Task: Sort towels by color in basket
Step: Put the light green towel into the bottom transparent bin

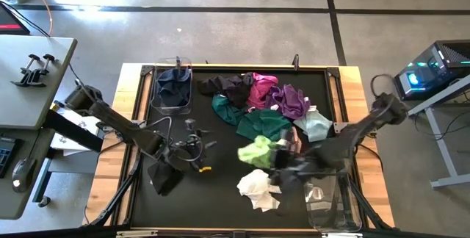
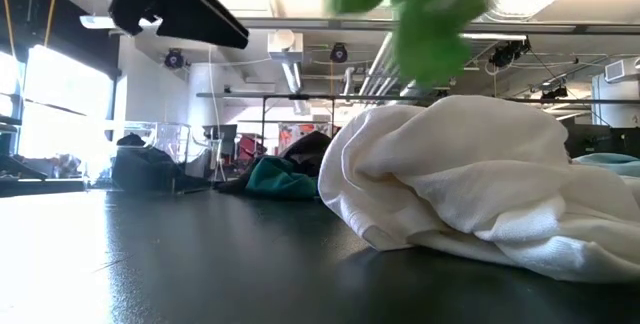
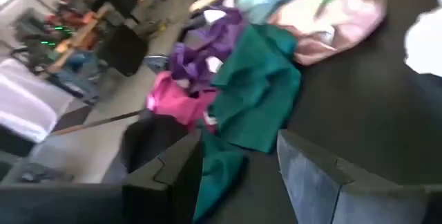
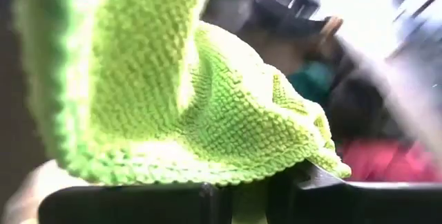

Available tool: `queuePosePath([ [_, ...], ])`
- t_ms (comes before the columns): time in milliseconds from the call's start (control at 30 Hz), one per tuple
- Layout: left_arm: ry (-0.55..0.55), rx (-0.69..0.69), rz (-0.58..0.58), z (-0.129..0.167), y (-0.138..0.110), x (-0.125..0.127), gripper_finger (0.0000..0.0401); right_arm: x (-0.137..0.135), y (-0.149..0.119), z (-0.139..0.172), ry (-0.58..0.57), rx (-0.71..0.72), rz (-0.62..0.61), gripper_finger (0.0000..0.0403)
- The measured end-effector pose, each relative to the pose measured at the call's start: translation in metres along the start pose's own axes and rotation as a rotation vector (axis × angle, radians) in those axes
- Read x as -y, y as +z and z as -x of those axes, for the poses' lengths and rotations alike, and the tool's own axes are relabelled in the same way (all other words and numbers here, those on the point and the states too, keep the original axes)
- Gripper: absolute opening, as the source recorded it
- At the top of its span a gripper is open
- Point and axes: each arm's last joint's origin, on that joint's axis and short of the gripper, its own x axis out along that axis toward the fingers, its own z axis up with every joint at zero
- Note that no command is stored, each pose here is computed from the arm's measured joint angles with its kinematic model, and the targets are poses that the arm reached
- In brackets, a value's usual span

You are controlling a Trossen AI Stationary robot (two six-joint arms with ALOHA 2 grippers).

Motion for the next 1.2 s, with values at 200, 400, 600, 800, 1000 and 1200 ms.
queuePosePath([
  [200,0.000,-0.023,-0.044,0.002,-0.003,-0.002,0.0174,-0.005,-0.017,0.081,0.132,-0.465,-0.426,0.0037],
  [400,-0.007,-0.044,-0.019,0.002,-0.006,-0.002,0.0174,-0.028,-0.060,0.117,0.038,-0.751,-0.751,0.0038],
  [600,-0.008,-0.047,-0.025,0.002,-0.007,-0.002,0.0175,-0.041,-0.107,0.112,-0.237,-0.956,-0.902,0.0057],
  [800,-0.013,-0.046,-0.013,0.002,-0.007,-0.002,0.0175,-0.043,-0.121,0.098,-0.200,-0.962,-0.856,0.0102],
  [1000,-0.013,-0.017,0.036,0.002,-0.003,-0.002,0.0175,-0.036,-0.103,0.104,-0.100,-1.076,-0.836,0.0175],
  [1200,-0.057,-0.015,0.074,0.002,-0.003,0.000,0.0175,-0.024,-0.095,0.111,-0.141,-1.157,-0.878,0.0196],
])
